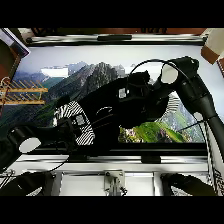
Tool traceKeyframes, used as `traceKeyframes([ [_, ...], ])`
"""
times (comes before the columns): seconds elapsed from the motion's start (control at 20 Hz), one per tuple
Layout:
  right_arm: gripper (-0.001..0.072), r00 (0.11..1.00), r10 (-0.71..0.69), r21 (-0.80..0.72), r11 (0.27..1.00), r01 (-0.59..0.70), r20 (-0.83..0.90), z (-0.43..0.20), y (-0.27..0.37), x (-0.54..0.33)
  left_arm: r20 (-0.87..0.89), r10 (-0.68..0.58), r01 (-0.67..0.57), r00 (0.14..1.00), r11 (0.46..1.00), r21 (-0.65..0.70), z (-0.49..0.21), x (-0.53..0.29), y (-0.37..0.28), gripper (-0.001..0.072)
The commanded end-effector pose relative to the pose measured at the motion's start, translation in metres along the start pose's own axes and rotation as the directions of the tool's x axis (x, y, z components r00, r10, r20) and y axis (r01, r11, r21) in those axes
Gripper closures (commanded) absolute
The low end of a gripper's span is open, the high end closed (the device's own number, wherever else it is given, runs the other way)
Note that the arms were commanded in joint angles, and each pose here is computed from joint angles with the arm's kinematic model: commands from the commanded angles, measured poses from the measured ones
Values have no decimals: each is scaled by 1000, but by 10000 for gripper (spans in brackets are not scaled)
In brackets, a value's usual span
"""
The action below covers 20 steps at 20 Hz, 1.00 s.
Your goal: Fold the shirts.
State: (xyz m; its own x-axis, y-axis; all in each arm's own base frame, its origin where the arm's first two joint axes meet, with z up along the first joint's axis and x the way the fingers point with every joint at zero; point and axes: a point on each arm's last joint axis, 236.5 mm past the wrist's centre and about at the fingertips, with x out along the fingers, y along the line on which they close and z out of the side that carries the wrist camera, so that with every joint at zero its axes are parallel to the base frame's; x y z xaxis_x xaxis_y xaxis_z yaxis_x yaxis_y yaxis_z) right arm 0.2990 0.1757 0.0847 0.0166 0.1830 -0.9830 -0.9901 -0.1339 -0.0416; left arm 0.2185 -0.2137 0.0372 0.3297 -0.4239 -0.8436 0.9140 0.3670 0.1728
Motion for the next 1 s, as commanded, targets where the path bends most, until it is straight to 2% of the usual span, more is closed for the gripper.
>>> traceKeyframes([
  [0.0, 643, 996, 84, 10, 996, -84, -8, -1, 14, 5, 30, 9, -8, 1000, 1000, -4, 6, -3, 1, 662],
  [0.15, 645, 994, 110, 17, 994, -110, -20, -5, 23, 2, 19, 11, -11, 1000, 1000, 0, 4, -1, 2, 638],
  [0.2, 646, 995, 93, 34, 995, -93, -16, -4, 22, -1, 10, 29, -29, 1000, 999, 13, 2, -2, 6, 467],
  [0.25, 646, 997, 82, 40, 996, -81, -15, -4, 23, -5, -2, 56, -56, 998, 998, 17, -1, -4, 12, 243],
  [0.3, 647, 997, 73, 46, 996, -72, -12, -4, 26, -11, -20, 100, -100, 995, 995, -5, -5, -7, 23, 90],
  [0.45, 649, 999, 36, 70, 997, -36, 0, -3, 32, -27, -23, 261, -262, 965, 962, -82, -5, -35, 62, 83],
  [0.55, 649, 1000, 12, 112, 994, -12, 6, -2, 35, -35, -2, 366, -362, 931, 920, -149, -4, -69, 90, 84],
  [0.6, 649, 1000, 2, 140, 990, -3, 9, -2, 36, -38, 5, 413, -402, 910, 888, -224, -8, -89, 103, 90],
  [0.7, 649, 1000, -17, 202, 979, 14, 15, -2, 38, -44, -17, 502, -453, 865, 765, -458, -28, -126, 126, 112],
  [0.8, 649, 999, -38, 277, 960, 34, 10, -4, 39, -50, -99, 499, -399, 861, 542, -740, -63, -134, 129, 113],
  [0.85, 649, 999, -53, 318, 947, 51, -2, -7, 39, -53, -119, 417, -316, 901, 444, -838, -75, -119, 116, 113],
  [0.95, 650, 996, -86, 390, 916, 92, -31, -15, 37, -59, 19, 230, -59, 973, 329, -942, -57, -76, 81, 113],
])
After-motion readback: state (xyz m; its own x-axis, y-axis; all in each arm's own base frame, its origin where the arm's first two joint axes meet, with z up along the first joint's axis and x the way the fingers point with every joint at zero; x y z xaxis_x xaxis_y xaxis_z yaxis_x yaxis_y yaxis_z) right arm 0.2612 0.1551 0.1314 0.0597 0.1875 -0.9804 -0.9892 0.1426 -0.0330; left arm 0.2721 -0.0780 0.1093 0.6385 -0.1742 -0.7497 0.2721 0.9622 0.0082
